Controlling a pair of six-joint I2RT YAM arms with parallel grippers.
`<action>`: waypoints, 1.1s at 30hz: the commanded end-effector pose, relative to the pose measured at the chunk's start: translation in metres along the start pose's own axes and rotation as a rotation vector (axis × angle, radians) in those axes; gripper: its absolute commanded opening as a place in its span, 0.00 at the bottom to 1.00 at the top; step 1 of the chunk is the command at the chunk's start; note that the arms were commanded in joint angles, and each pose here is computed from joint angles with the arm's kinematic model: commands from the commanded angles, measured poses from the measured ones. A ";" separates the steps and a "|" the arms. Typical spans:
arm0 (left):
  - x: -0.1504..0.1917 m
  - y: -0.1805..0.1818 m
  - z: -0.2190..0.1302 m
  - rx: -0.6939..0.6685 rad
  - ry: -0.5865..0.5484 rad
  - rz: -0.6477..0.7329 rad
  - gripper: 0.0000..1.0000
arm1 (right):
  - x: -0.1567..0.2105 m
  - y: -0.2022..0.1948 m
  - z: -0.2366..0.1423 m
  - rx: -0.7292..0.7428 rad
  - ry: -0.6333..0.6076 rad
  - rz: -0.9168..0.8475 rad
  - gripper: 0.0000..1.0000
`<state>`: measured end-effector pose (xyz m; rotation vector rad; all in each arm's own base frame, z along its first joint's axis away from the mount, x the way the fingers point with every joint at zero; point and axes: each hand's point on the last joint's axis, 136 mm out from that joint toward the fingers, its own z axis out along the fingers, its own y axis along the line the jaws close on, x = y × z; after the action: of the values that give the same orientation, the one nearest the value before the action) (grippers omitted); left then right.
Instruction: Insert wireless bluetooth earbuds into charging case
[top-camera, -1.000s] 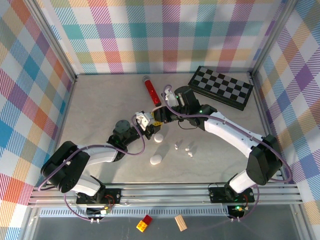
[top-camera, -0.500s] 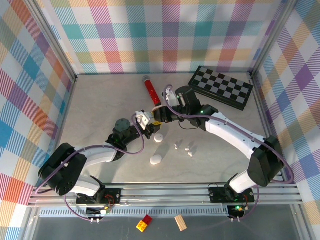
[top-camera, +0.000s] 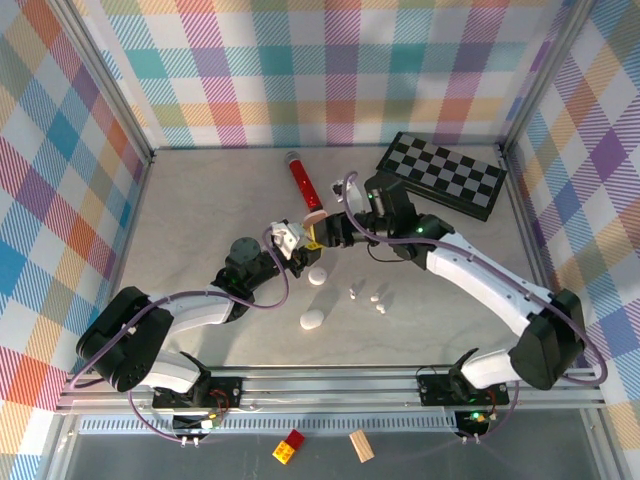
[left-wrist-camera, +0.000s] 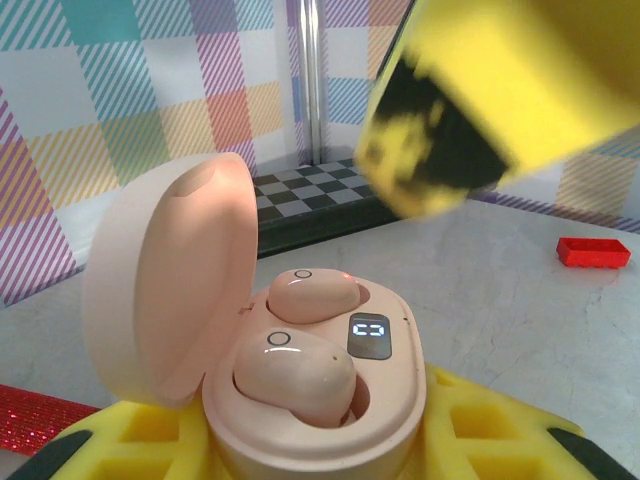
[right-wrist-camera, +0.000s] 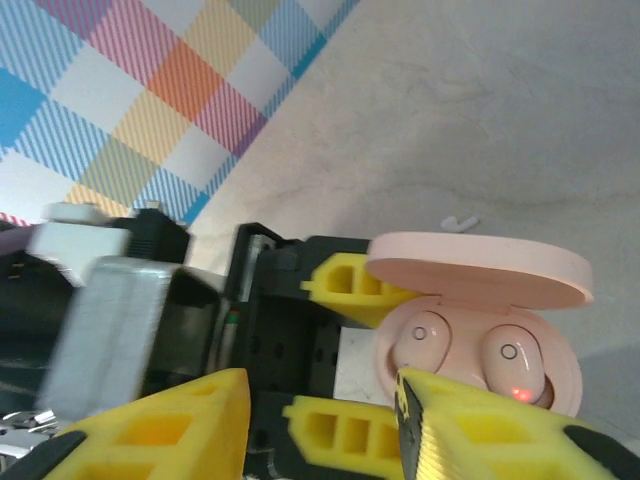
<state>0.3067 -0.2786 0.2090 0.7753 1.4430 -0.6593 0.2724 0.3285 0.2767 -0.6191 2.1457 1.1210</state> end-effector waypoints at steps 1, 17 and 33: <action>-0.020 -0.002 0.003 0.009 -0.056 0.037 0.27 | -0.016 0.001 -0.017 0.045 -0.072 -0.035 0.46; -0.026 -0.011 -0.006 0.046 -0.070 0.070 0.27 | -0.041 -0.066 0.012 0.325 0.058 0.057 0.67; -0.031 -0.007 -0.005 0.024 -0.082 0.050 0.27 | -0.018 -0.040 -0.005 0.179 0.038 0.134 0.76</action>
<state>0.3007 -0.2783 0.2167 0.8065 1.4134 -0.6523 0.3200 0.3022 0.2482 -0.4389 2.3764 0.8652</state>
